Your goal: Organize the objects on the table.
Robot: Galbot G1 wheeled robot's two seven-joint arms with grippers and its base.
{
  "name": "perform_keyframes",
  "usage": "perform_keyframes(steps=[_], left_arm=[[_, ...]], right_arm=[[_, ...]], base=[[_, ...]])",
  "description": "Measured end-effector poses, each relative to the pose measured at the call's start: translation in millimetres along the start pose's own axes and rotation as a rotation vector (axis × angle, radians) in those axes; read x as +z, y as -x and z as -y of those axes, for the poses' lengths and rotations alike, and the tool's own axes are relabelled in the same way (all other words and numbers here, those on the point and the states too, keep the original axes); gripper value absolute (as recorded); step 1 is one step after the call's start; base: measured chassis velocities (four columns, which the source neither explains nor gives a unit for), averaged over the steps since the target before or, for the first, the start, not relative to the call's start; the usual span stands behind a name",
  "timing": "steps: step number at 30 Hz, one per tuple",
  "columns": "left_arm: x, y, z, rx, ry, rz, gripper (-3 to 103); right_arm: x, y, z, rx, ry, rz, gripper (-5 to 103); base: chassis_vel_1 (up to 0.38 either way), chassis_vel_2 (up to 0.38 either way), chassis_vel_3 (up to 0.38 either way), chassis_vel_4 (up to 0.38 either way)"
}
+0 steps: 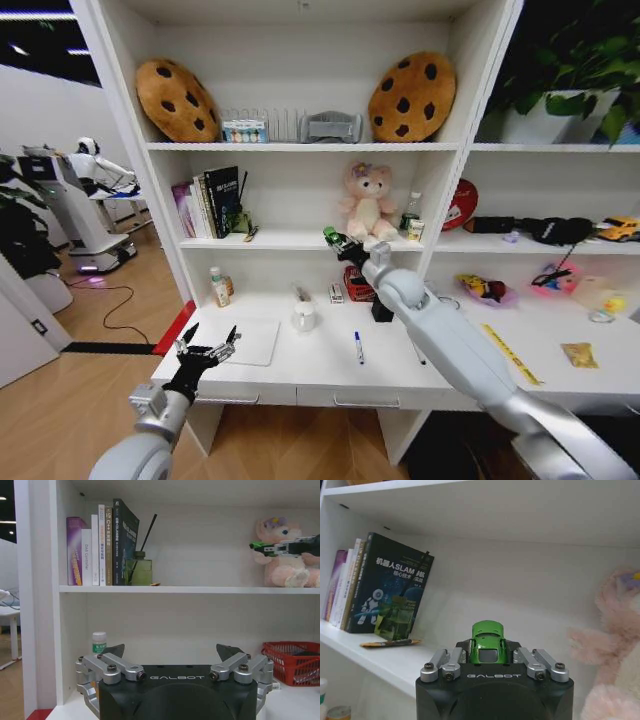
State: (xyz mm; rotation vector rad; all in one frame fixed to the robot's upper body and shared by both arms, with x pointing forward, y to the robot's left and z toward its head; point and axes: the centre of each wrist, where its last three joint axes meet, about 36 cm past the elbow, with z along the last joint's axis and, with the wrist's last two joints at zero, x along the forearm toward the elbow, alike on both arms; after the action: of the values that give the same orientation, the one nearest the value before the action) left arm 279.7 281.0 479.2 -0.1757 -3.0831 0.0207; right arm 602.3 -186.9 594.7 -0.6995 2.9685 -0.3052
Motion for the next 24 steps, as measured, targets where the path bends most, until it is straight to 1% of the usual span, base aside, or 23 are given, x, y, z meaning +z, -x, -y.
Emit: perform_keyframes(steps=[1, 2, 3, 5, 6, 7, 8, 10, 12, 15, 16, 17, 20, 21, 23, 24], left_arm=[[0, 0, 0.0, -0.001, 0.0, 0.0, 100], [0, 0, 0.0, 0.0, 0.0, 0.0, 100], [0, 0, 0.0, 0.0, 0.0, 0.0, 100], [0, 0, 0.0, 0.0, 0.0, 0.0, 100], [0, 0, 0.0, 0.0, 0.0, 0.0, 100], [0, 0, 0.0, 0.0, 0.0, 0.0, 100], [0, 0, 0.0, 0.0, 0.0, 0.0, 100], [0, 0, 0.0, 0.0, 0.0, 0.0, 100], [0, 0, 0.0, 0.0, 0.0, 0.0, 100], [0, 0, 0.0, 0.0, 0.0, 0.0, 100], [0, 0, 0.0, 0.0, 0.0, 0.0, 100], [0, 0, 0.0, 0.0, 0.0, 0.0, 100], [0, 0, 0.0, 0.0, 0.0, 0.0, 100], [0, 0, 0.0, 0.0, 0.0, 0.0, 100], [0, 0, 0.0, 0.0, 0.0, 0.0, 100], [0, 0, 0.0, 0.0, 0.0, 0.0, 100]], right_arm=[[-6, 27, -2, 0.005, 0.014, 0.017, 35], [-9, 36, -4, 0.002, 0.02, 0.022, 35], [-9, 36, -4, 0.002, 0.02, 0.022, 35], [-22, 69, -9, -0.015, 0.05, 0.028, 35], [-22, 69, -9, -0.015, 0.05, 0.028, 35], [-25, 96, -9, -0.007, 0.087, -0.004, 35], [-23, 105, -7, 0.006, 0.097, -0.021, 35], [-21, 109, -6, 0.018, 0.104, -0.034, 35], [-12, 116, -1, 0.057, 0.123, -0.076, 35], [-9, 116, 3, 0.085, 0.134, -0.1, 35], [-8, 115, 3, 0.098, 0.147, -0.117, 35], [-7, 114, 3, 0.104, 0.167, -0.132, 35], [-8, 113, 2, 0.106, 0.184, -0.141, 35], [-7, 112, 2, 0.112, 0.246, -0.171, 35], [-4, 112, 1, 0.113, 0.289, -0.194, 35], [-4, 112, 1, 0.113, 0.289, -0.194, 35]], base=[[0.0, 0.0, 0.0, 0.0], [0.0, 0.0, 0.0, 0.0], [0.0, 0.0, 0.0, 0.0], [0.0, 0.0, 0.0, 0.0], [0.0, 0.0, 0.0, 0.0], [0.0, 0.0, 0.0, 0.0], [0.0, 0.0, 0.0, 0.0], [0.0, 0.0, 0.0, 0.0], [0.0, 0.0, 0.0, 0.0], [0.0, 0.0, 0.0, 0.0], [0.0, 0.0, 0.0, 0.0], [0.0, 0.0, 0.0, 0.0], [0.0, 0.0, 0.0, 0.0], [0.0, 0.0, 0.0, 0.0], [0.0, 0.0, 0.0, 0.0], [0.0, 0.0, 0.0, 0.0]])
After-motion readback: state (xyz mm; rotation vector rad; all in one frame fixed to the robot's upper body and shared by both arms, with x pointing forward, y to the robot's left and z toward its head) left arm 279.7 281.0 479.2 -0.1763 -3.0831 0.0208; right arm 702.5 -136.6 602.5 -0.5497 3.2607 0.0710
